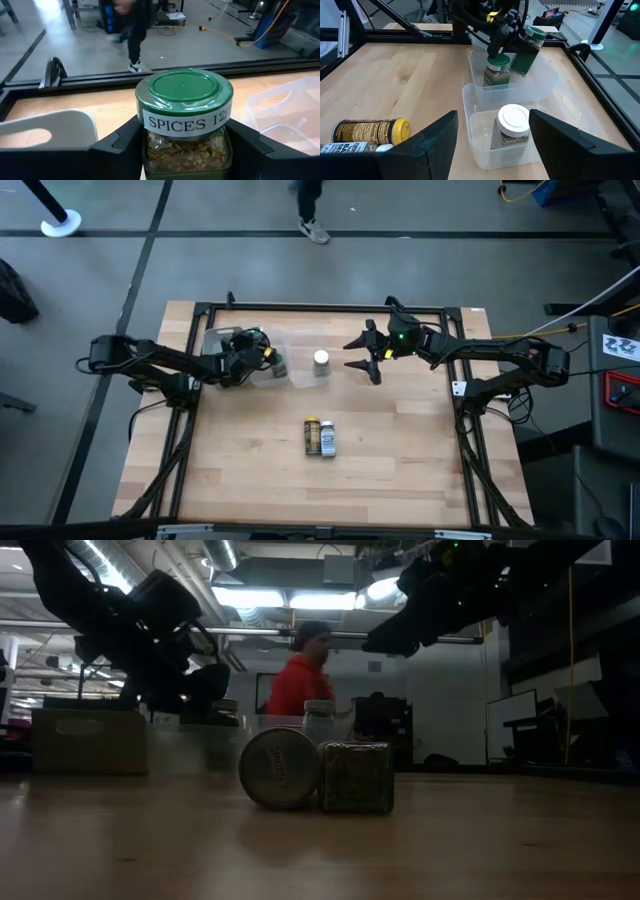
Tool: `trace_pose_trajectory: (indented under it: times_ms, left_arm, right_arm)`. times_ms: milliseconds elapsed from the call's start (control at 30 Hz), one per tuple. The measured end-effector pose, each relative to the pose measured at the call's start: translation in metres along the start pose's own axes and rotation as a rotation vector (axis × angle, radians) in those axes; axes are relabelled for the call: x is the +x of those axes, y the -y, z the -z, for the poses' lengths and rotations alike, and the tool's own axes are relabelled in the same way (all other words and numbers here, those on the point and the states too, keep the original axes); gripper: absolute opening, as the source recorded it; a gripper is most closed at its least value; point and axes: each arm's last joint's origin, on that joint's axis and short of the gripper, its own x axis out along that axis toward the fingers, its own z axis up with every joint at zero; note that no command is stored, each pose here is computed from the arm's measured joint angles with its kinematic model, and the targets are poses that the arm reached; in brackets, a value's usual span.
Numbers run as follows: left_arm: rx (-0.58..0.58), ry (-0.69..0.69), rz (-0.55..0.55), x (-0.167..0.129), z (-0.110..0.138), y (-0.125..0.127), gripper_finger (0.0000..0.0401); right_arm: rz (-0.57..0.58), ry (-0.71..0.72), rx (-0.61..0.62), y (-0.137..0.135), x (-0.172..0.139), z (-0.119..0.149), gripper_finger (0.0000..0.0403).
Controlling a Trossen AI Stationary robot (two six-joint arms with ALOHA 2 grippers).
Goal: Sort spices by type
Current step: Put the green seasoning bottle into the left transparent bin, then put the yellow seasoning bottle into the gray bin
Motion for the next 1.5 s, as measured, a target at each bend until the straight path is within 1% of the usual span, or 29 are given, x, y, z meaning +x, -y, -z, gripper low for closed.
trace_pose_trajectory:
  times_ms: [100, 233, 567, 733, 933, 1100, 1200, 1300, 1500]
  left_arm:
    - [-0.026, -0.007, -0.002, 0.001, 0.001, -0.001, 0.0194]
    - [-0.062, -0.031, 0.021, 0.001, 0.001, -0.001, 0.0196]
    - [-0.038, -0.043, 0.037, 0.002, 0.001, 0.000, 0.0243]
    - [-0.032, -0.035, 0.043, 0.001, -0.001, 0.000, 0.0249]
    - [0.037, -0.007, 0.076, -0.006, -0.013, -0.003, 0.0246]
    - [0.009, 0.049, 0.117, -0.015, -0.031, -0.007, 0.0248]
    - [-0.047, 0.083, 0.144, -0.022, -0.042, -0.010, 0.0246]
    - [-0.136, 0.089, 0.217, -0.030, -0.050, -0.012, 0.0247]
    - [-0.318, 0.005, 0.495, -0.047, -0.059, -0.007, 0.0248]
  right_arm:
    - [-0.001, -0.003, 0.001, 0.000, 0.000, 0.000, 0.0246]
    - [-0.001, -0.003, 0.001, 0.000, 0.000, 0.000, 0.0246]
    - [-0.001, -0.003, 0.001, 0.000, 0.000, 0.000, 0.0246]
    - [-0.001, -0.003, 0.001, 0.000, 0.000, 0.000, 0.0246]
    - [-0.001, -0.003, 0.001, 0.000, 0.000, 0.000, 0.0246]
    - [-0.001, -0.003, 0.001, 0.000, 0.000, 0.000, 0.0246]
    - [-0.001, -0.003, 0.001, 0.000, 0.000, 0.000, 0.0246]
    - [0.000, -0.003, 0.002, 0.000, 0.000, 0.000, 0.0246]
    - [0.000, -0.003, 0.002, 0.000, 0.000, 0.000, 0.0246]
